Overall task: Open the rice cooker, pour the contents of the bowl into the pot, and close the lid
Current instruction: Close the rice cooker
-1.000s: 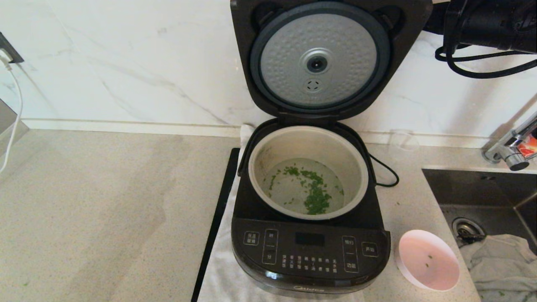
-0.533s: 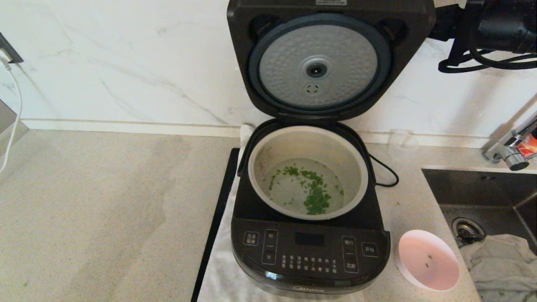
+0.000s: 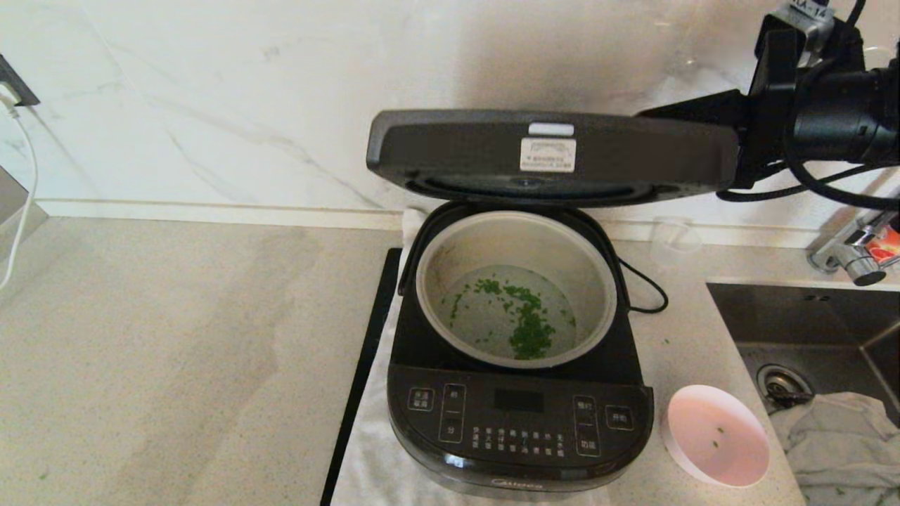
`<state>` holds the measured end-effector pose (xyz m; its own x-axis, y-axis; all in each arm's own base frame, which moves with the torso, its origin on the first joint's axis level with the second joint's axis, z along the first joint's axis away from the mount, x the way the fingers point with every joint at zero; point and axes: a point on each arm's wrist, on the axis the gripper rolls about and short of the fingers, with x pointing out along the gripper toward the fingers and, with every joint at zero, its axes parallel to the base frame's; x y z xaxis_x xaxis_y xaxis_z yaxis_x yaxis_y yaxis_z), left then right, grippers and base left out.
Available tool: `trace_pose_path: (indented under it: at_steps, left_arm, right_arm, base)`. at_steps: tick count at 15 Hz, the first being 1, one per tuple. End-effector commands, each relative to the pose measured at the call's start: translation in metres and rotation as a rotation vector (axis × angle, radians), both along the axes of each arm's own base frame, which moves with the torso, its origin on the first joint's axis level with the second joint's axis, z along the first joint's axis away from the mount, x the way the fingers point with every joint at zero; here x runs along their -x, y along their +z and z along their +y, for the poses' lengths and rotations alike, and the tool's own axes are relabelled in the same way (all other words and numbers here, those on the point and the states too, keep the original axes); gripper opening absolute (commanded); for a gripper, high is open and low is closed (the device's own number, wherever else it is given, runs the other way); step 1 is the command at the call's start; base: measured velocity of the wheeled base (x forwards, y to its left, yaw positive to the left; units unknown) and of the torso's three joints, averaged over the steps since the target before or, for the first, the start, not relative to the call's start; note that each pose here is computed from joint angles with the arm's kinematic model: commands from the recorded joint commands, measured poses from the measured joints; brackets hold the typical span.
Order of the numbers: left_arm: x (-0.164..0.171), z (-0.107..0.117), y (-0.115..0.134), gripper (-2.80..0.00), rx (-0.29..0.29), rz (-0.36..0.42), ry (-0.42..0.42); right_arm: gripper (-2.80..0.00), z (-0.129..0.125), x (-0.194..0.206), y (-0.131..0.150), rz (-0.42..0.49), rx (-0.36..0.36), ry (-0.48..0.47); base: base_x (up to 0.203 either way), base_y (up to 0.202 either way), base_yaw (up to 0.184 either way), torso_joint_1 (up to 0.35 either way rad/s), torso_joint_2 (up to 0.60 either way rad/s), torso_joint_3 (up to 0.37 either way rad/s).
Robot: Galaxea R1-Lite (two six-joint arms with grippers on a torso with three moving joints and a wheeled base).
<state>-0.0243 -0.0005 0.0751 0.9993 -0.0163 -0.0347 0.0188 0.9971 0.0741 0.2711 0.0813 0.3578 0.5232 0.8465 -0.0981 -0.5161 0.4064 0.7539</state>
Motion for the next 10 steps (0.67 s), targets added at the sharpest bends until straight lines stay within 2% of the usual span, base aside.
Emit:
trace_pose_path:
  at_steps: [1, 4, 9, 10]
  left_arm:
    - [0.000, 0.000, 0.000, -2.80, 0.000, -0.001, 0.000]
    - [0.000, 0.000, 0.000, -2.80, 0.000, -0.001, 0.001]
    - [0.000, 0.000, 0.000, -2.80, 0.001, -0.001, 0.001]
    - [0.000, 0.000, 0.000, -2.80, -0.019, 0.002, 0.000]
  right_arm:
    - [-2.80, 0.013, 0.012, -0.015, 0.053, 0.013, 0.055]
    - [-2.80, 0.016, 0.017, -0.033, 0.106, 0.030, 0.070]
    - [-2.80, 0.014, 0.023, -0.040, 0.129, 0.036, 0.070]
    - [-2.80, 0.014, 0.023, -0.040, 0.131, 0.037, 0.071]
  base:
    - [0.000, 0.000, 0.000, 0.000, 0.00, 0.000]
    - [0.000, 0.000, 0.000, 0.000, 0.00, 0.000]
    - [0.000, 0.000, 0.000, 0.000, 0.00, 0.000]
    - [0.000, 0.000, 0.000, 0.000, 0.00, 0.000]
